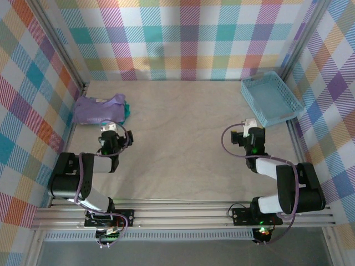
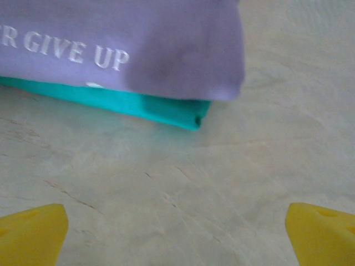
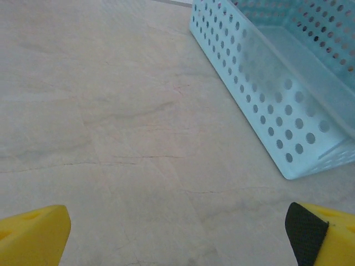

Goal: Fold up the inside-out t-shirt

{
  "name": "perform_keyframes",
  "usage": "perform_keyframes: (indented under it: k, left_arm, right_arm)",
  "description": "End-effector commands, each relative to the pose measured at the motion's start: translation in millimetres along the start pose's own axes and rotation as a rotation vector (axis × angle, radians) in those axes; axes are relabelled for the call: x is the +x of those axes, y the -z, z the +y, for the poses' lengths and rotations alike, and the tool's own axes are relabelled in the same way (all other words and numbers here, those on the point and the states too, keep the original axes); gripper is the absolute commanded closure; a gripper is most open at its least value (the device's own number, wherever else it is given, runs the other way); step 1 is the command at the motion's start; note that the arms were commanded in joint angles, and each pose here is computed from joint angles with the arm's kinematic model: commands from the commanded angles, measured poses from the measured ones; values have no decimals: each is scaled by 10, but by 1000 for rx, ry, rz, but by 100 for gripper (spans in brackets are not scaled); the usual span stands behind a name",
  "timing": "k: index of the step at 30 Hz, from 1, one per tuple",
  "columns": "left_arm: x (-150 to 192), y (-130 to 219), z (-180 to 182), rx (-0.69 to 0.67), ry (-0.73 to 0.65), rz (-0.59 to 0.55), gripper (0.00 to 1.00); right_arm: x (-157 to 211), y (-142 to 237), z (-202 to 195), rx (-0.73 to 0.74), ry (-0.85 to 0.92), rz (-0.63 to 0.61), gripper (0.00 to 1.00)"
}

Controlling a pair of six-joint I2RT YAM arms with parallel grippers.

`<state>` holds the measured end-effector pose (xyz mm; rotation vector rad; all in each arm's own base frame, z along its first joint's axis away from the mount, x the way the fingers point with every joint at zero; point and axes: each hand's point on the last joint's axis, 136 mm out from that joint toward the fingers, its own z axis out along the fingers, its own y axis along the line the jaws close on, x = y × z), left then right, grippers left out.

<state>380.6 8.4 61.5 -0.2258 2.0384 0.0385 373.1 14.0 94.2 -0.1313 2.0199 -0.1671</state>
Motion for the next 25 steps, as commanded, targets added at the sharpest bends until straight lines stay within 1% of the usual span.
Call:
perform_keyframes:
  k: [1, 2, 3, 4, 5, 7, 9, 10, 11, 12, 16, 25]
  left_arm:
    - [-220, -29, -90, 27, -31, -84, 0]
    - [-225, -39, -110, 29, -41, -69, 0]
    - [-227, -36, -121, 29, -45, -81, 0]
    - [-222, -35, -122, 28, -46, -73, 0]
    - [-223, -38, -125, 29, -45, -77, 0]
    - [-228, -38, -124, 28, -46, -77, 0]
    - [-226, -40, -118, 26, -45, -75, 0]
    - [-222, -40, -116, 26, -46, -74, 0]
    - [-221, -40, -118, 27, -46, -73, 0]
    - [-222, -40, -115, 25, -45, -74, 0]
    - [-226, -38, -116, 25, -46, -75, 0]
    - [-228, -34, -122, 27, -47, -77, 0]
  right_arm:
    - [-222, 77, 176, -126, -7, -92, 0]
    - [-262, 94, 225, -169, -47, -114, 0]
    - [-295, 104, 282, -210, -57, -141, 0]
    - [-299, 83, 313, -227, -87, -148, 0]
    - [-273, 32, 326, -227, -83, -149, 0]
    - [-203, -85, 223, -173, -120, -138, 0]
    - [-124, -143, 182, -200, -159, -138, 0]
    - [-122, -176, 146, -184, -171, -142, 0]
    - [-94, -183, 130, -180, -179, -99, 0]
    - [-97, -233, 97, -165, -197, -89, 0]
    - [-97, -227, 28, -131, -212, -91, 0]
    - [-102, -223, 73, -157, -199, -89, 1]
